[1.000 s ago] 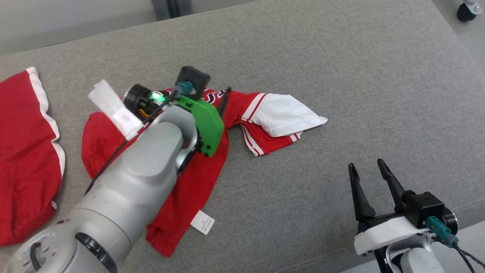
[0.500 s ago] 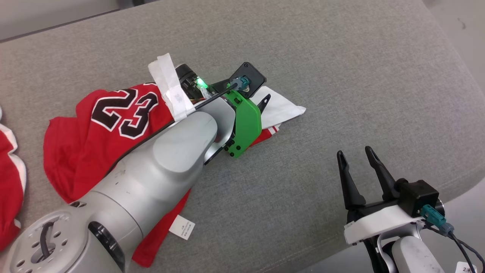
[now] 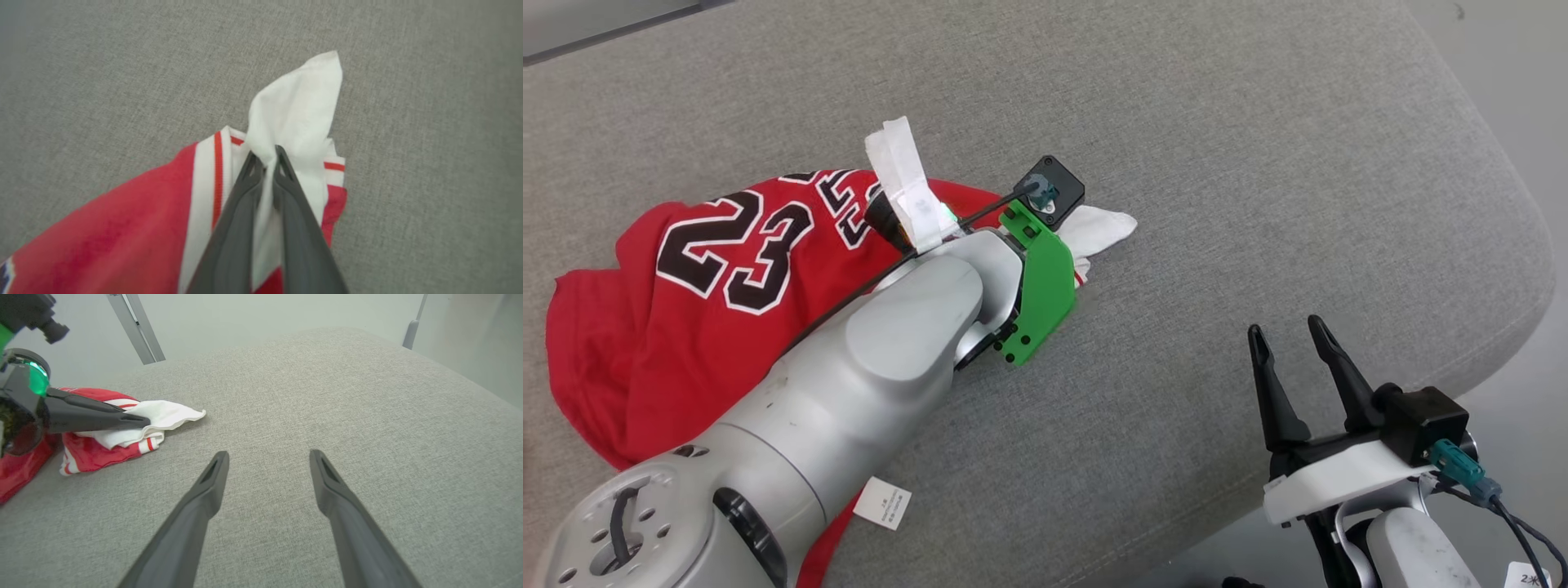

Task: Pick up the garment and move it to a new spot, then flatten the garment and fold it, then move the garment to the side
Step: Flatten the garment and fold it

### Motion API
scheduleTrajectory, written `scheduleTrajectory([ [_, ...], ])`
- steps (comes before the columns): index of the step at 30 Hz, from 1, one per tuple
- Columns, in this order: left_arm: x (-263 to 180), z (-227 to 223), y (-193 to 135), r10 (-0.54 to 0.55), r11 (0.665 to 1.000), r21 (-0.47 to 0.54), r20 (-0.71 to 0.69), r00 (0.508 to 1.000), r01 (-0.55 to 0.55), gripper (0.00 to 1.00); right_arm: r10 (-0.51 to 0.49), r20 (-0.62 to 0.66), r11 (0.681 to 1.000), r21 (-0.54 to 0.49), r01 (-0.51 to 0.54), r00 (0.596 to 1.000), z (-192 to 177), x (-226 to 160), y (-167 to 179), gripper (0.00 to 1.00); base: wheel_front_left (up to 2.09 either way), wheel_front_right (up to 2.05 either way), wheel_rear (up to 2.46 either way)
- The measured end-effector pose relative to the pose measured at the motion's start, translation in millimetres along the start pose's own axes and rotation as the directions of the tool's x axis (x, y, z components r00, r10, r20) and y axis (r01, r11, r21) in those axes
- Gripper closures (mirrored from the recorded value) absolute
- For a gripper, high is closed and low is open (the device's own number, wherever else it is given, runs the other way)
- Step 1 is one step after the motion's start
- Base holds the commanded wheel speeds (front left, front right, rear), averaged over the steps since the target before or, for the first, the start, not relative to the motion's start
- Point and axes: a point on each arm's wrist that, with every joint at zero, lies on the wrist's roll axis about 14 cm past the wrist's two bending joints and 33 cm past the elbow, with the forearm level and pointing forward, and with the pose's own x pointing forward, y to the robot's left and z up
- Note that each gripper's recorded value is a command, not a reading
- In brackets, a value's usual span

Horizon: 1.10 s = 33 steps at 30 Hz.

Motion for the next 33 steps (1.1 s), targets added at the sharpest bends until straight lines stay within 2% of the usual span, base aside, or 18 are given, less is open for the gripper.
scheduleTrajectory([
  [3, -11, 27, 11, 0.038, 0.999, -0.042, 0.166, 0.985, -0.032, 1.00, 0.013, 0.008, 1.000, -0.004, -0.013, 1.000, 2, 2, 4, 0.00, 0.00, 0.00, 0.00],
  [6, -35, 74, 40, 0.168, 0.985, -0.113, 0.397, 0.902, -0.133, 1.00, 0.023, 0.021, 1.000, -0.009, -0.023, 0.999, 6, 5, 6, 0.00, 0.00, 0.00, 0.00],
  [10, -58, 94, 53, 0.256, 0.966, -0.169, 0.521, 0.814, -0.195, 1.00, 0.038, 0.022, 0.999, -0.028, -0.037, 0.999, 6, 5, 9, 0.00, 0.00, 0.00, 0.00],
  [12, -75, 104, 64, 0.324, 0.946, -0.210, 0.574, 0.752, -0.247, 1.00, 0.047, 0.025, 0.998, -0.030, -0.046, 0.999, 6, 6, 12, 0.00, 0.00, 0.00, 0.00],
  [14, -86, 108, 67, 0.370, 0.929, -0.252, 0.597, 0.712, -0.271, 1.00, 0.061, 0.030, 0.998, -0.032, -0.060, 0.998, 7, 8, 16, 0.00, 0.00, 0.00, 0.00],
  [16, -88, 101, 55, 0.368, 0.929, -0.263, 0.604, 0.706, -0.260, 0.98, 0.081, 0.033, 0.996, -0.033, -0.080, 0.996, 8, 10, 22, 0.00, 0.00, 0.00, 0.00],
  [17, -86, 96, 46, 0.357, 0.933, -0.267, 0.604, 0.712, -0.242, 0.85, 0.086, 0.034, 0.996, -0.032, -0.085, 0.996, 8, 11, 24, 0.00, 0.00, 0.00, 0.00],
  [19, -75, 71, 19, 0.307, 0.947, -0.266, 0.574, 0.759, -0.182, 0.71, 0.096, 0.037, 0.995, -0.030, -0.094, 0.995, 9, 12, 27, 0.00, 0.00, 0.00, 0.00],
  [21, -66, 49, -6, 0.253, 0.957, -0.264, 0.546, 0.799, -0.122, 0.70, 0.101, 0.041, 0.995, -0.031, -0.100, 0.994, 10, 13, 29, 0.00, 0.00, 0.00, 0.00],
  [22, -62, 40, -17, 0.218, 0.962, -0.259, 0.531, 0.819, -0.088, 0.71, 0.103, 0.043, 0.994, -0.032, -0.102, 0.994, 11, 13, 29, 0.00, 0.00, 0.00, 0.00],
  [23, -59, 33, -29, 0.179, 0.968, -0.247, 0.516, 0.838, -0.054, 0.77, 0.105, 0.043, 0.994, -0.035, -0.104, 0.994, 11, 13, 30, 0.00, 0.00, 0.00, 0.00],
  [25, -55, 22, -47, 0.120, 0.970, -0.245, 0.496, 0.860, 0.006, 0.76, 0.105, 0.039, 0.994, -0.039, -0.103, 0.994, 9, 13, 29, 0.00, 0.00, 0.00, 0.00],
  [26, -53, 17, -56, 0.087, 0.971, -0.237, 0.483, 0.871, 0.035, 0.69, 0.105, 0.034, 0.994, -0.041, -0.103, 0.994, 8, 12, 29, 0.00, 0.00, 0.00, 0.00],
  [27, -51, 12, -61, 0.069, 0.969, -0.243, 0.468, 0.881, 0.053, 0.36, 0.105, 0.031, 0.994, -0.042, -0.104, 0.994, 7, 11, 29, 0.00, 0.00, 0.00, 0.00],
  [28, -50, 5, -67, 0.057, 0.963, -0.259, 0.448, 0.892, 0.068, 0.10, 0.106, 0.030, 0.994, -0.042, -0.105, 0.994, 6, 11, 30, 0.00, 0.00, 0.00, 0.00],
  [29, -49, 1, -69, 0.054, 0.961, -0.267, 0.438, 0.897, 0.072, 0.00, 0.107, 0.029, 0.993, -0.042, -0.106, 0.994, 6, 10, 30, 0.00, 0.00, 0.00, 0.00],
  [33, -48, -6, -77, 0.045, 0.953, -0.292, 0.412, 0.910, 0.086, 0.00, 0.105, 0.037, 0.994, -0.041, -0.103, 0.994, 9, 8, 29, 0.00, 0.00, 0.00, 0.00],
])
